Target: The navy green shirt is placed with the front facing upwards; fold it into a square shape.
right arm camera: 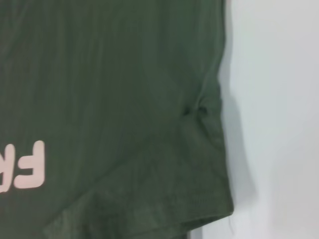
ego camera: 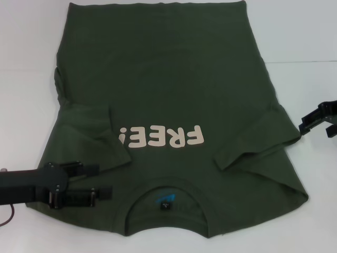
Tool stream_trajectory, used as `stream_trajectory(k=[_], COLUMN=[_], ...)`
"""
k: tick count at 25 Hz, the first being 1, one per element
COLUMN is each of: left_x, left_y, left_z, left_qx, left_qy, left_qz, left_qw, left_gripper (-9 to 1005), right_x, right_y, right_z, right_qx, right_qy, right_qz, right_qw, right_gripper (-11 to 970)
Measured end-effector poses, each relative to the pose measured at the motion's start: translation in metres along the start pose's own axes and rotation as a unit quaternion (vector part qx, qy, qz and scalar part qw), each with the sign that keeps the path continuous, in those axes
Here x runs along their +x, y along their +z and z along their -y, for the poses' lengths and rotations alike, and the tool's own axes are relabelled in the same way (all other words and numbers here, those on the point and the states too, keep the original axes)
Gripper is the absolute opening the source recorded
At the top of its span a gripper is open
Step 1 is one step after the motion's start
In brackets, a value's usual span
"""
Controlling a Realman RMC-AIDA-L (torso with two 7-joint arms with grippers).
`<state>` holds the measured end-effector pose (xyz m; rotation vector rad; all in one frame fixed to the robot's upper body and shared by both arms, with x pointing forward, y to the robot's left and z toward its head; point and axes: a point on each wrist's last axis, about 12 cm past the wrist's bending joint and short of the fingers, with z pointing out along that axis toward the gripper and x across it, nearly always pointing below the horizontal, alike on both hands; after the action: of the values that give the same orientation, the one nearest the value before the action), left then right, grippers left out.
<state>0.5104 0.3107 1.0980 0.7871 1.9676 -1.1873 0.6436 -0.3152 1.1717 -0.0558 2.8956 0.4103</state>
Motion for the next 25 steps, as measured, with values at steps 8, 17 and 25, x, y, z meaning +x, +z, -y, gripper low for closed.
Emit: stream_trajectory(k=[8,17,25], left_x=[0.001,0.001,0.001], left_y=[0.001,0.001,0.002], left_z=[0.0,0.0,0.0], left_qx=[0.002,0.001,0.0], left_qy=[-0.002,0.001,0.002], left_qz=[0.001,0.001,-0.001], left_qw=[1.0,1.0,1.0], left_gripper=[899,898,897], right_x=[0.006,0.011,0.013], right_y=[0.018,0.035,0.037], right_z=[0.003,0.0,0.002], right_qx=[0.003,-0.007,-0.037], right_qy=[0.005,0.013,0.028], right_qz=[0.021,0.043,0.065], right_qw=[1.0,0.999,0.997], right_gripper=[774,775,775])
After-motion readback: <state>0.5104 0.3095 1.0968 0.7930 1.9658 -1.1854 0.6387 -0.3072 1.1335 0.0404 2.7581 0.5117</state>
